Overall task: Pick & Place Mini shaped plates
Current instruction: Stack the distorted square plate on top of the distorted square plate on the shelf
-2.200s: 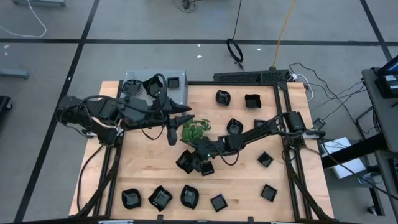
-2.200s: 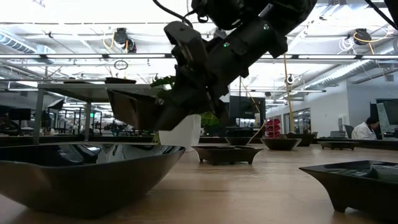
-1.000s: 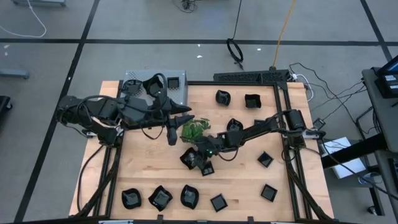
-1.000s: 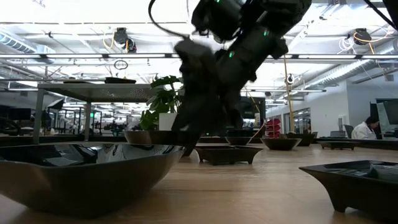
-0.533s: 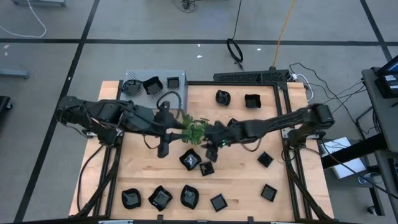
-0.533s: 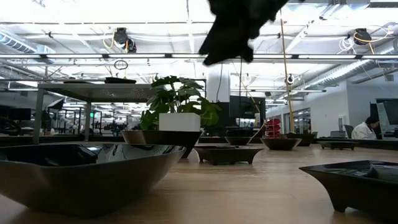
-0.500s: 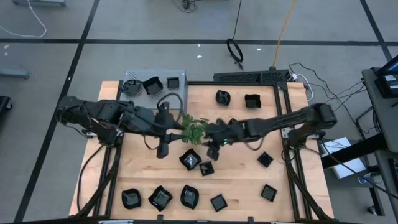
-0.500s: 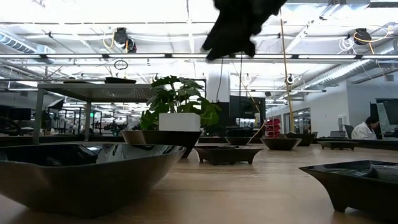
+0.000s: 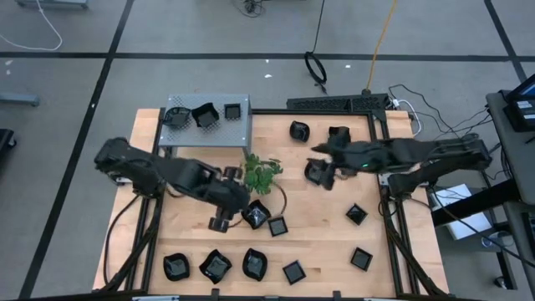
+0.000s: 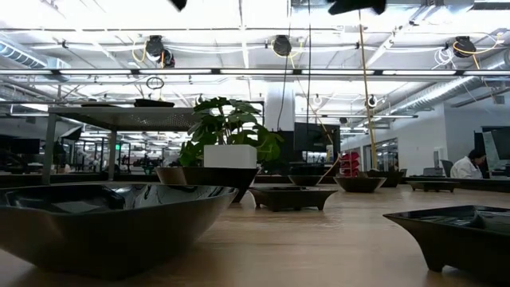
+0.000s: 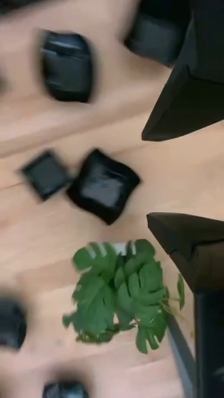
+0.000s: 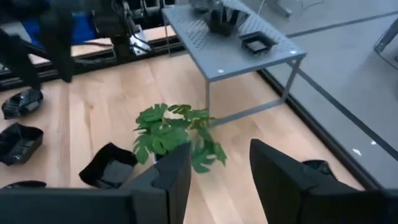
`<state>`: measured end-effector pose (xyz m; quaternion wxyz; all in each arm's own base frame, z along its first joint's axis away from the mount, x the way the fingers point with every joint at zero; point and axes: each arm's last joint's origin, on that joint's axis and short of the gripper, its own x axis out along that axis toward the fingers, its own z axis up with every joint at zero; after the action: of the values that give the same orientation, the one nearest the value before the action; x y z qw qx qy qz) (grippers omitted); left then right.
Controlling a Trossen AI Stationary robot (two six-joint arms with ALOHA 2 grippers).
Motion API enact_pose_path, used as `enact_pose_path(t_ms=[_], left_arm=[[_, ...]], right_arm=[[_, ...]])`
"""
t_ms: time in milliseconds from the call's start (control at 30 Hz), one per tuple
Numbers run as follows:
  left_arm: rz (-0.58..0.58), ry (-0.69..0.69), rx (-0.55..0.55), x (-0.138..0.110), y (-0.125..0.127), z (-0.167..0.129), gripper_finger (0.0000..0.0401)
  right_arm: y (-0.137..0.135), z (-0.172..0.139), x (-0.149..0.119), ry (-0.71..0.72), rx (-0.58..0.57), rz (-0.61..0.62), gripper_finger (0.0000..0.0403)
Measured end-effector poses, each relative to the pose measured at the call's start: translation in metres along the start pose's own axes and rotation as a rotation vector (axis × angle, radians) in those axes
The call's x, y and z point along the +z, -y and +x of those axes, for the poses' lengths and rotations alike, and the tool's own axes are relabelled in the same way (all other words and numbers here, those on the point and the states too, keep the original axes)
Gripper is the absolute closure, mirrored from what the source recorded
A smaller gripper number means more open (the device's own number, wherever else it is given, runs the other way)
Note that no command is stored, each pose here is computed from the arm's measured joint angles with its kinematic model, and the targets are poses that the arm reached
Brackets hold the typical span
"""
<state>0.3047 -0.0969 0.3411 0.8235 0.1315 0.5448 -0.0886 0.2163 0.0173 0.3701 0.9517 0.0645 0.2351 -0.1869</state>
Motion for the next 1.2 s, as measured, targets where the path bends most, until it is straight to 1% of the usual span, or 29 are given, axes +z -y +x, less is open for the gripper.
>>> enact_pose_path(t_ms=[67, 200, 333, 400, 500, 600, 733, 800, 967, 1033, 1200], left_arm=[[0.101, -0.076, -0.007, 0.001, 0.003, 0.016, 0.0195], [0.242, -0.187, -0.047, 0.007, 0.010, 0.052, 0.0201], [0.318, -0.244, -0.102, 0.012, 0.012, 0.084, 0.0215], [0.340, -0.263, -0.134, 0.014, 0.010, 0.098, 0.0222], [0.353, -0.307, -0.173, 0.013, 0.007, 0.117, 0.0231], [0.355, -0.354, -0.212, 0.012, 0.008, 0.137, 0.0238], [0.364, -0.386, -0.243, 0.011, 0.013, 0.151, 0.0242], [0.378, -0.381, -0.248, 0.012, 0.015, 0.156, 0.0242], [0.376, -0.310, -0.233, 0.016, 0.015, 0.162, 0.0242], [0.375, -0.298, -0.228, 0.014, 0.015, 0.169, 0.0242], [0.379, -0.329, -0.236, -0.002, 0.019, 0.186, 0.0242]], right_arm=[[0.007, -0.013, 0.001, 0.027, -0.008, 0.012, 0.0252], [0.020, -0.034, 0.000, 0.065, -0.094, 0.012, 0.0252], [0.035, -0.052, -0.008, 0.058, -0.193, -0.001, 0.0252], [0.040, -0.057, -0.016, 0.057, -0.217, 0.003, 0.0253], [0.047, -0.060, -0.033, 0.059, -0.225, 0.018, 0.0254], [0.052, -0.056, -0.055, 0.060, -0.225, 0.040, 0.0252], [0.055, -0.044, -0.086, 0.090, -0.213, 0.062, 0.0250], [0.057, -0.039, -0.099, 0.117, -0.203, 0.079, 0.0250], [0.060, -0.025, -0.130, 0.165, -0.187, 0.089, 0.0250], [0.060, -0.021, -0.140, 0.184, -0.181, 0.099, 0.0250], [0.061, -0.011, -0.159, 0.239, -0.163, 0.135, 0.0250]])
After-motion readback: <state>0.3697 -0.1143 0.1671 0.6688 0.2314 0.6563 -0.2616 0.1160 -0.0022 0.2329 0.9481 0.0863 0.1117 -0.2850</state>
